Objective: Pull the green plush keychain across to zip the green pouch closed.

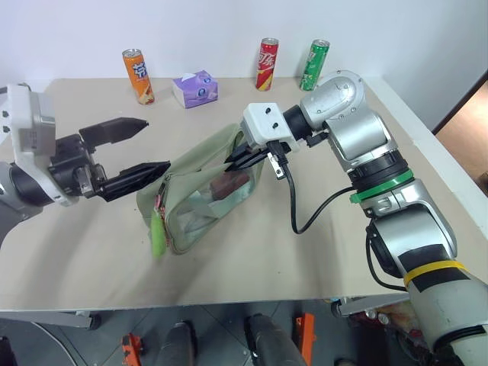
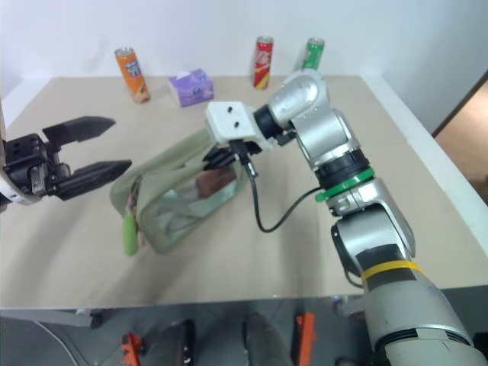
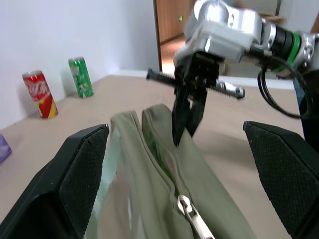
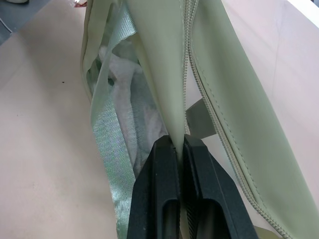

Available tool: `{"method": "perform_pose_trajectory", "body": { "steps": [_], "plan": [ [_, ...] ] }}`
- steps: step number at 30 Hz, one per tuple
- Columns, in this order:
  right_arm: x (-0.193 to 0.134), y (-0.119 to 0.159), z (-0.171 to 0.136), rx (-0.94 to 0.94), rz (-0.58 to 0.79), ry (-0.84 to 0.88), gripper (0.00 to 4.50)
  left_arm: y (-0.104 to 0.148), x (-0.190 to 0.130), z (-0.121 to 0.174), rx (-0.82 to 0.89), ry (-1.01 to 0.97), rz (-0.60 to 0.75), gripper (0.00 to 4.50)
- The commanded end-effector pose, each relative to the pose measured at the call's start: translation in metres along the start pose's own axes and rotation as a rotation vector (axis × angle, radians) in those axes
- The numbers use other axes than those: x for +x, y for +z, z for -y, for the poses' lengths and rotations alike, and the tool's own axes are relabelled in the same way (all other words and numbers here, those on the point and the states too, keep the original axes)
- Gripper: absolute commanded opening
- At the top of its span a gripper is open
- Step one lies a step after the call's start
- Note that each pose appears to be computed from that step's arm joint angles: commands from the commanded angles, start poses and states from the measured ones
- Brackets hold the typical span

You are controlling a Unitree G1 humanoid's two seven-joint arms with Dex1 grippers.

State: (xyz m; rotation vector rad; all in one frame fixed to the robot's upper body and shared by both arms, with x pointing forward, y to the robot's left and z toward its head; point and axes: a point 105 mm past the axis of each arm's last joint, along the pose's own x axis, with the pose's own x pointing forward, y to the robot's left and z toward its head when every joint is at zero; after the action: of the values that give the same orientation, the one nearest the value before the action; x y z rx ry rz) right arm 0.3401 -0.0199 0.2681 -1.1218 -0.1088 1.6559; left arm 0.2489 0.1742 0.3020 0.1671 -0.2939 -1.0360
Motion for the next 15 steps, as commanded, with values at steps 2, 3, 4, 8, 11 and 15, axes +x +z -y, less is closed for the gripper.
{"method": "perform_pose_trajectory", "body": {
  "steps": [2, 3, 4, 8, 11, 15],
  "plan": [
    [-0.003, 0.002, -0.002, -0.006, 0.002, 0.031, 0.04, 0.013, 0.002, 0.004, 0.034, -0.004, 0.042, 4.50],
    [-0.003, 0.002, -0.001, 0.006, 0.001, 0.027, 0.04, 0.012, 0.002, 0.004, 0.033, -0.003, 0.043, 4.50],
    [-0.004, 0.001, 0.005, 0.037, -0.009, -0.012, 0.04, 0.012, 0.002, 0.004, 0.031, -0.002, 0.043, 4.50],
    [-0.014, -0.005, 0.020, 0.142, -0.074, -0.108, 0.04, 0.009, 0.002, 0.004, 0.026, 0.005, 0.039, 4.50],
    [-0.029, -0.008, 0.023, 0.243, -0.138, -0.132, 0.04, 0.005, 0.001, 0.004, 0.019, 0.011, 0.034, 4.50],
    [-0.042, -0.012, 0.034, 0.294, -0.237, -0.216, 0.04, 0.003, 0.003, 0.004, 0.009, 0.007, 0.041, 4.50]
  ]
}}
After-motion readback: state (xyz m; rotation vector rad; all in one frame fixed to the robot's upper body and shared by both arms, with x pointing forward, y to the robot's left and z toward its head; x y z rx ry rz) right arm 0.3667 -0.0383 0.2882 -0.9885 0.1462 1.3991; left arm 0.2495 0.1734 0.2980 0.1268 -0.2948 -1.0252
